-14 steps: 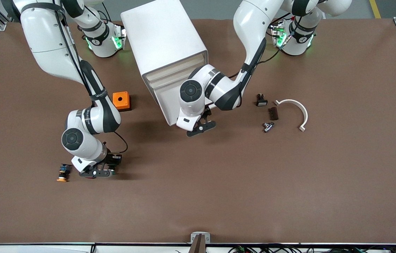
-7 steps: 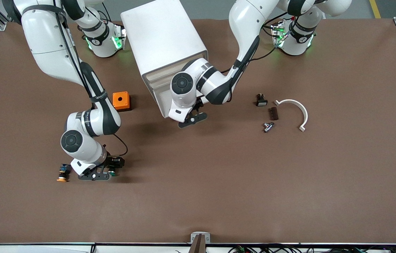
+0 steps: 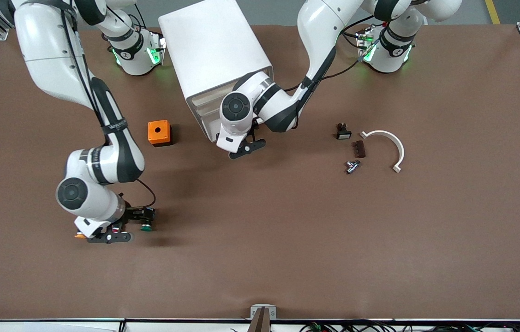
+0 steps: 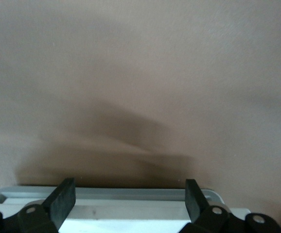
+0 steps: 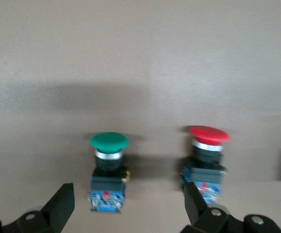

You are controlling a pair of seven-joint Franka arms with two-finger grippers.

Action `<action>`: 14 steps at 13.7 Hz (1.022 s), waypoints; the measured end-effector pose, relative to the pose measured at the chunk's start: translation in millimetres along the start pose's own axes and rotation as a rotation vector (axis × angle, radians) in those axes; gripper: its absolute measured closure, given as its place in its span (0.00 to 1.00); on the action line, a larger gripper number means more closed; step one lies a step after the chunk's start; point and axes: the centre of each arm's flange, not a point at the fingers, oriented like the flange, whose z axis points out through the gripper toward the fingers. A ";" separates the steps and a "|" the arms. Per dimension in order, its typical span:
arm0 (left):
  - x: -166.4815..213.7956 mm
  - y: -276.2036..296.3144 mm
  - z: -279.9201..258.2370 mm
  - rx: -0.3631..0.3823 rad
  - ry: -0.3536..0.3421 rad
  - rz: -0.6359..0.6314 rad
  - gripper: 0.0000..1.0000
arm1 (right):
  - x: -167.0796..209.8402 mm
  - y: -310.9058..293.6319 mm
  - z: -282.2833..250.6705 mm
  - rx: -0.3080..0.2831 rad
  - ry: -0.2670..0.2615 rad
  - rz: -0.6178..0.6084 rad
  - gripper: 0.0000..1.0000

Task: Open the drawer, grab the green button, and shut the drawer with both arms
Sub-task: 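Place the button beside the red button while the left gripper pushes the drawer, then open the right gripper and withdraw while the left gripper leaves the cabinet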

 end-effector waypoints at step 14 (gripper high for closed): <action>-13.3 -2.2 24.4 -0.054 -0.256 -0.149 0.00 | -92.5 93.4 -251.6 0.045 -0.077 0.033 0.00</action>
